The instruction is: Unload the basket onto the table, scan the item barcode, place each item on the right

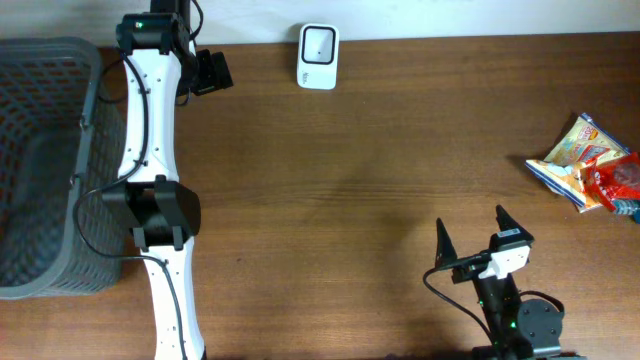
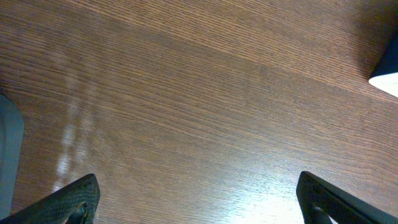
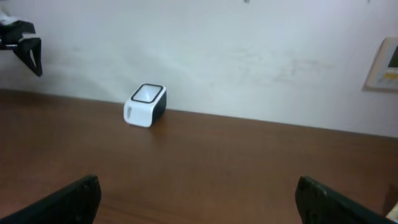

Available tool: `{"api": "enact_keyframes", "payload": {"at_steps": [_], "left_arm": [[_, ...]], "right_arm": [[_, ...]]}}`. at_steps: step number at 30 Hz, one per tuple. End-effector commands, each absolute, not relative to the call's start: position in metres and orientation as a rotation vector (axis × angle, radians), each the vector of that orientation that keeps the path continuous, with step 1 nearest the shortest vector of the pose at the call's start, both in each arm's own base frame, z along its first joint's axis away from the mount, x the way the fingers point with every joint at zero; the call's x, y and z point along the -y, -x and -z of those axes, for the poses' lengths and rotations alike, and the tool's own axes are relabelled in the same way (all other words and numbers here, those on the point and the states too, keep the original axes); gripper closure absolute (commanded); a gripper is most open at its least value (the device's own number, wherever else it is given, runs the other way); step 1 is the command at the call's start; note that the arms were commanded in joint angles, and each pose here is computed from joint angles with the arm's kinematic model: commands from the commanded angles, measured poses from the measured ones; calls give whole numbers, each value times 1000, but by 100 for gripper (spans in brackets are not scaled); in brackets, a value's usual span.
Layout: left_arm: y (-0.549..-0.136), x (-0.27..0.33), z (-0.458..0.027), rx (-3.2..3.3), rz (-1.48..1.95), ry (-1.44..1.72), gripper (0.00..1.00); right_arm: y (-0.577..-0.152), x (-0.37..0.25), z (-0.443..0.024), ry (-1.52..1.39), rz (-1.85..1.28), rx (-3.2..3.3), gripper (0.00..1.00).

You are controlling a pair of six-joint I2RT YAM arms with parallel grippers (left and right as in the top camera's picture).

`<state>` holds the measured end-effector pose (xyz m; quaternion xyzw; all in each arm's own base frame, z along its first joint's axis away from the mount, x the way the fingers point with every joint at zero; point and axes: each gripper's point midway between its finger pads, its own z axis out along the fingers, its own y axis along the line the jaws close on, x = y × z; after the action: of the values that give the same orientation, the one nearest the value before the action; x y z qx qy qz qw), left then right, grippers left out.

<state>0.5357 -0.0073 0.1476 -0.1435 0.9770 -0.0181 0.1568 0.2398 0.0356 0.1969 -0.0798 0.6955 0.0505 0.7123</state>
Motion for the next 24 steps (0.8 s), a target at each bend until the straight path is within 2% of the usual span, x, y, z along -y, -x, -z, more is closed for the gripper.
{"api": "enact_keyframes", "payload": {"at_steps": [1,14,24], "left_arm": [[-535,6,-159,-2772,48,418,1],[-535,6,-159,-2772,48,417,1],[-535,6,-159,-2772,49,417,1]], "right_arm": [[-242,-36,-197,181,-104,-1494,1],[-243,-28,-210,131,-69,-1423,2],[-220,-26,-282,124,-52,-1113,1]]}}
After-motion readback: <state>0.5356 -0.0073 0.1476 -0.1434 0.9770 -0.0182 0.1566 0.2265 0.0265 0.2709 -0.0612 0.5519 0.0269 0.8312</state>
